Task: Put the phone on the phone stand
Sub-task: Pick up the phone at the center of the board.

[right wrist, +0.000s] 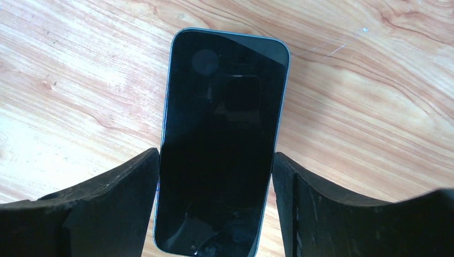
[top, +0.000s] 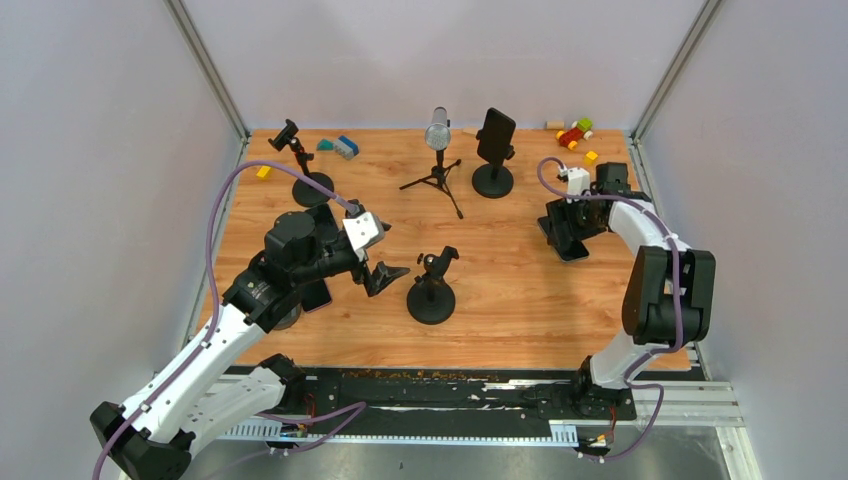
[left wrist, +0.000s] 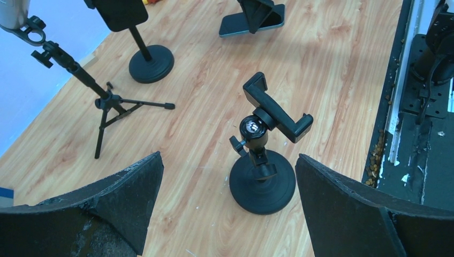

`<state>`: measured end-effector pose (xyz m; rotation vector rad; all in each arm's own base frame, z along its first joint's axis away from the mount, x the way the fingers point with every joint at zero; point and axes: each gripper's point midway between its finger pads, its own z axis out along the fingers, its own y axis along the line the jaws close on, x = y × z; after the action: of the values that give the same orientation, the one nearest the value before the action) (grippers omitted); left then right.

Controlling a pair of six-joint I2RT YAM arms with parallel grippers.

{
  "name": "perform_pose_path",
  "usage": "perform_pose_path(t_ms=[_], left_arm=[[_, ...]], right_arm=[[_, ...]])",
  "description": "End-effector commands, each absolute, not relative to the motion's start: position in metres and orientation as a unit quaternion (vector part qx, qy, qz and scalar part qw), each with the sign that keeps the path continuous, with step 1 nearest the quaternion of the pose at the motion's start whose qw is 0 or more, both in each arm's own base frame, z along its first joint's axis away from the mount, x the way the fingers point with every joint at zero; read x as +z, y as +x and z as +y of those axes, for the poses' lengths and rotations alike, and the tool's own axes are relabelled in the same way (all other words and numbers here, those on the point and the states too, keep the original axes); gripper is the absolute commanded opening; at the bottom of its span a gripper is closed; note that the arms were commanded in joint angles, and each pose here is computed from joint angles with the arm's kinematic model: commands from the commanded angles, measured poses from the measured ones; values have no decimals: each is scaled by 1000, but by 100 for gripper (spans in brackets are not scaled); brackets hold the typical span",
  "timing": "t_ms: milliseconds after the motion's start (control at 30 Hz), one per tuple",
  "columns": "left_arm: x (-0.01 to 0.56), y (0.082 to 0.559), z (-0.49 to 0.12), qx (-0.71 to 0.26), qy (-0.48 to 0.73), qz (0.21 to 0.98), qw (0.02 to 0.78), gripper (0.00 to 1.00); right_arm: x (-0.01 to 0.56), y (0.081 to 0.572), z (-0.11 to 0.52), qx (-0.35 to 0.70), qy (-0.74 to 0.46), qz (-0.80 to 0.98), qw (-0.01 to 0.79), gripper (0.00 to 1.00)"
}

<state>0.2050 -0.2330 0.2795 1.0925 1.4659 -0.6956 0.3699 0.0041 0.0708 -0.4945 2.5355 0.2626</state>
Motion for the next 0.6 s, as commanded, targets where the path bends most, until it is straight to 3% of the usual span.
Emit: perform_pose_path(t_ms=[0,567], left_arm=[[290,206,-234,-301,453,612,574,100],[287,213,-239,-311,437,627,565,100]], right_arm=[[81,371,11,100,-192,933,287,26],[107,354,37,143,-223,909,322,16]])
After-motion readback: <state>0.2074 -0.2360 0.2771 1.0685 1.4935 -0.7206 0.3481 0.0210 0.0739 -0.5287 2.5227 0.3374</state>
